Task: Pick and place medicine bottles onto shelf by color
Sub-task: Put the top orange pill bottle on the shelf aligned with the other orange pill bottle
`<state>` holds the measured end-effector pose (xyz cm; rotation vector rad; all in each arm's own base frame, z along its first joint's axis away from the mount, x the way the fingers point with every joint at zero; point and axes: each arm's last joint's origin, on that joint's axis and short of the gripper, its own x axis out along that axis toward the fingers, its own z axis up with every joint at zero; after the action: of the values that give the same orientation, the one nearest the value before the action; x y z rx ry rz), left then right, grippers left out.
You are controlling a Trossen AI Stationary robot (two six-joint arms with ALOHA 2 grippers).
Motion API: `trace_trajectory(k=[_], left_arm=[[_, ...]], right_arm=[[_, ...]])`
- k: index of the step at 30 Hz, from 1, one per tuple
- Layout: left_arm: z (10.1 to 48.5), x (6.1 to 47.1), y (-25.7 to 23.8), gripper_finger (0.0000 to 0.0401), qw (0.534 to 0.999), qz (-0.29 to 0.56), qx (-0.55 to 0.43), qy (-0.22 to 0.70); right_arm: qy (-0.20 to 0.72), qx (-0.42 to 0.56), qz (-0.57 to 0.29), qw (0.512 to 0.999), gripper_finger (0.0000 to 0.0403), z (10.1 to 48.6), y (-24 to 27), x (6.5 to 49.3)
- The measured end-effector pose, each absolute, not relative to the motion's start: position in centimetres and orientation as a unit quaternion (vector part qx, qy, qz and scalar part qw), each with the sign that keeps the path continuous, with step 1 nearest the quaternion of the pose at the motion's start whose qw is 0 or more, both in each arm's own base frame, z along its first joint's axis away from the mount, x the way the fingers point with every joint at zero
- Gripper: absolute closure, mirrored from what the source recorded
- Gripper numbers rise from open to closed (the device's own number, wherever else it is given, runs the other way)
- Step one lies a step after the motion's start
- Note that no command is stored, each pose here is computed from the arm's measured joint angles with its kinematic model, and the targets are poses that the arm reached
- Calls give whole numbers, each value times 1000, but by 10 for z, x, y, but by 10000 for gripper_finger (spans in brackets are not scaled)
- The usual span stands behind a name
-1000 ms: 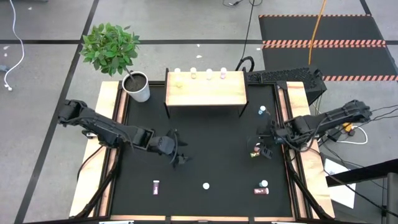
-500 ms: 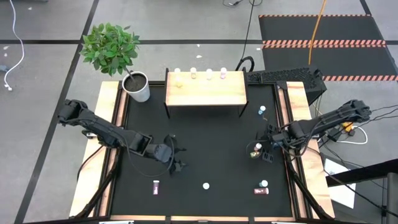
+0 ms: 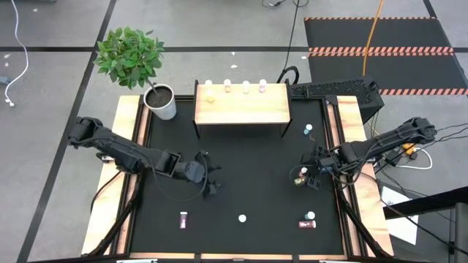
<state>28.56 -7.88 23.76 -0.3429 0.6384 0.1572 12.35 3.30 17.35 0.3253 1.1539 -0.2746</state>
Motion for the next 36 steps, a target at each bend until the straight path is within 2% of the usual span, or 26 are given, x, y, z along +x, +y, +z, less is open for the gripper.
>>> trace_trajectory(k=[8,22,30,36], left_arm=[[245,296,-59,45,945,91,-161,268],[247,302,-32,45,949,116,-154,249],[252,305,-26,45,956,110,-160,222],[257,310,-20,45,962,88,-168,195]], right_arm=[[528,148,-116,828,220,176,33,124],[529,150,-119,827,287,176,33,124],[518,162,-117,832,289,179,34,126],[468,162,-104,863,289,212,30,142]])
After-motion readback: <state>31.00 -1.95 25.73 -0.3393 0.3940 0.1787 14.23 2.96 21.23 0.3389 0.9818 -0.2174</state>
